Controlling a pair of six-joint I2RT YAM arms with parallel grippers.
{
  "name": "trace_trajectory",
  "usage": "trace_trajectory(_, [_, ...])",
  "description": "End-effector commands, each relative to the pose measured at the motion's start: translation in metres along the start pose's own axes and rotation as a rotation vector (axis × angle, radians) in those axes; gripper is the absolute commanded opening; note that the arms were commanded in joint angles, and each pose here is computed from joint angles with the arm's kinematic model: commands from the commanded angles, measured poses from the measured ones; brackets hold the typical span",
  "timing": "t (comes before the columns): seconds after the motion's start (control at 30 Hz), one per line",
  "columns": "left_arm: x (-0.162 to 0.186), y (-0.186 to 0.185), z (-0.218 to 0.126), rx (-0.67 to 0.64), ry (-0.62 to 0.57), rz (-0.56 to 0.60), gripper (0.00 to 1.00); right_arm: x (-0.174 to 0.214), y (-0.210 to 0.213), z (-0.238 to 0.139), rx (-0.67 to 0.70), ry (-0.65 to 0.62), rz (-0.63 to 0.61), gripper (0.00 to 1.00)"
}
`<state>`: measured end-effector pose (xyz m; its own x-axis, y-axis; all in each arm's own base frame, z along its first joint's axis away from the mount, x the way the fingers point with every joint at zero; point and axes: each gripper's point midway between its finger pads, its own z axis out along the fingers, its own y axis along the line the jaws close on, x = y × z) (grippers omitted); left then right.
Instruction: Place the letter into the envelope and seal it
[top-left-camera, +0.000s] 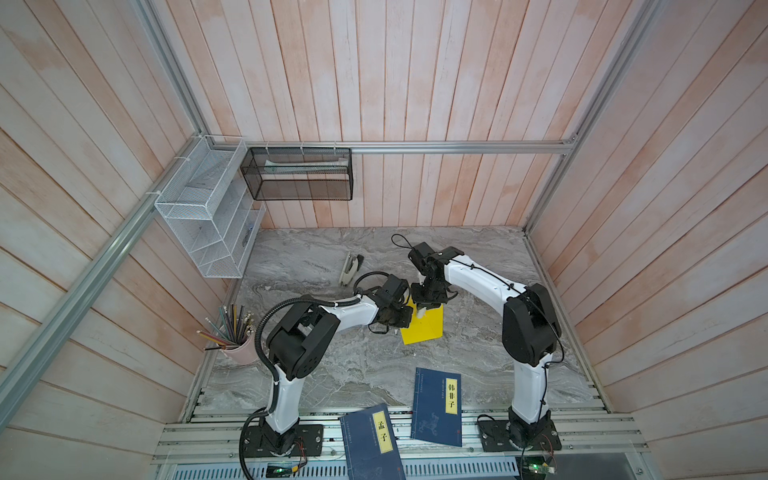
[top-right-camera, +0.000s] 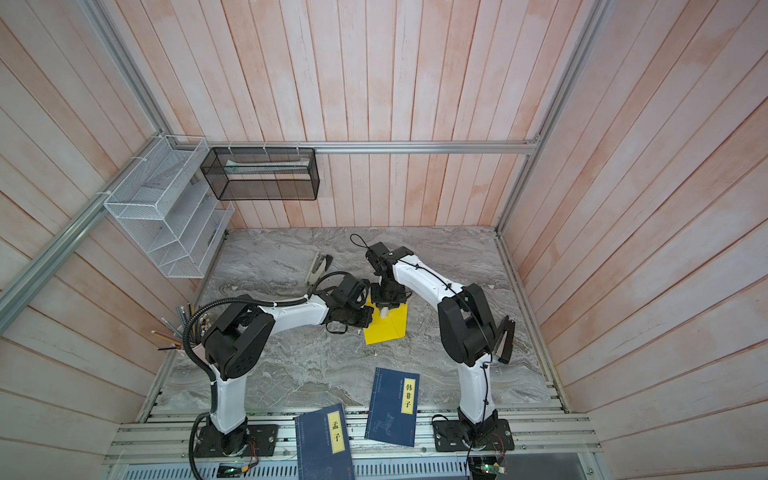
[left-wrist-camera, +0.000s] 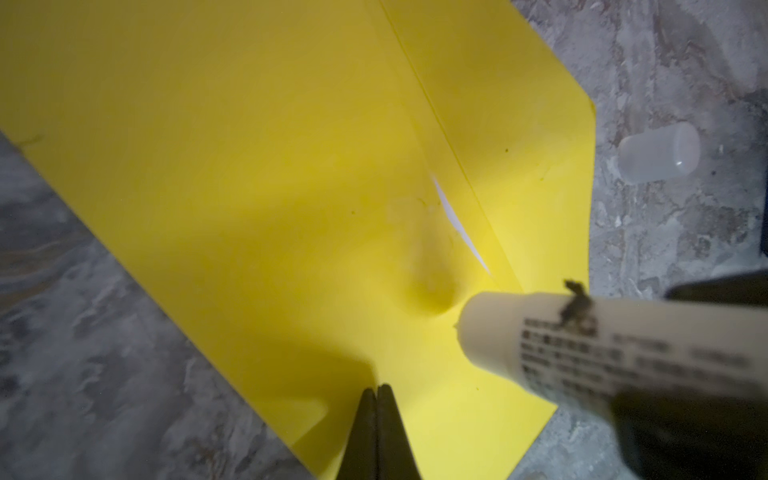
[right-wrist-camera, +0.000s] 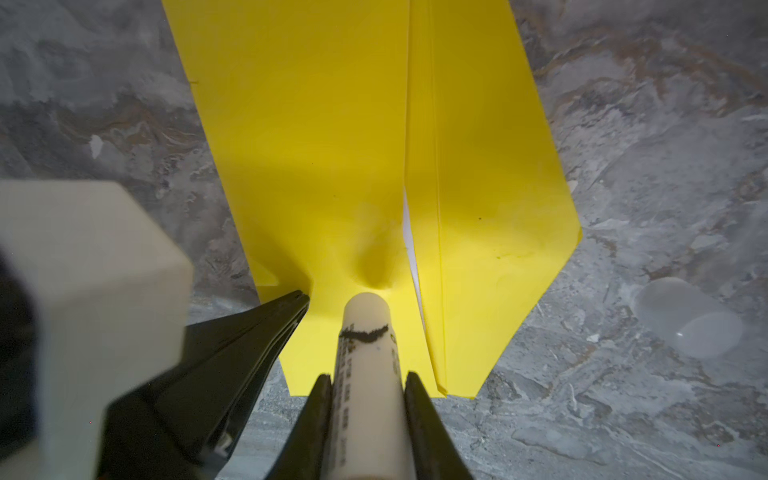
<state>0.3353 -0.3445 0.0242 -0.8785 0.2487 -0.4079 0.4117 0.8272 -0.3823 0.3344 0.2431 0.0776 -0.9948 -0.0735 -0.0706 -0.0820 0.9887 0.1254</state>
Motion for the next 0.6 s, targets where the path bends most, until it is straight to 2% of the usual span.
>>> trace_trajectory(0.0, [0.027,0.018,0.012,-0.065,0.101,-0.014,0.00,0.002,0.002,0.017,-0.002,0.022,-0.001,0.00])
trace_trajectory(0.57, [0.031,0.023,0.012,-0.077,0.119,-0.010,0.00,-0.006,-0.045,0.034,0.271,-0.024,-0.022,0.00])
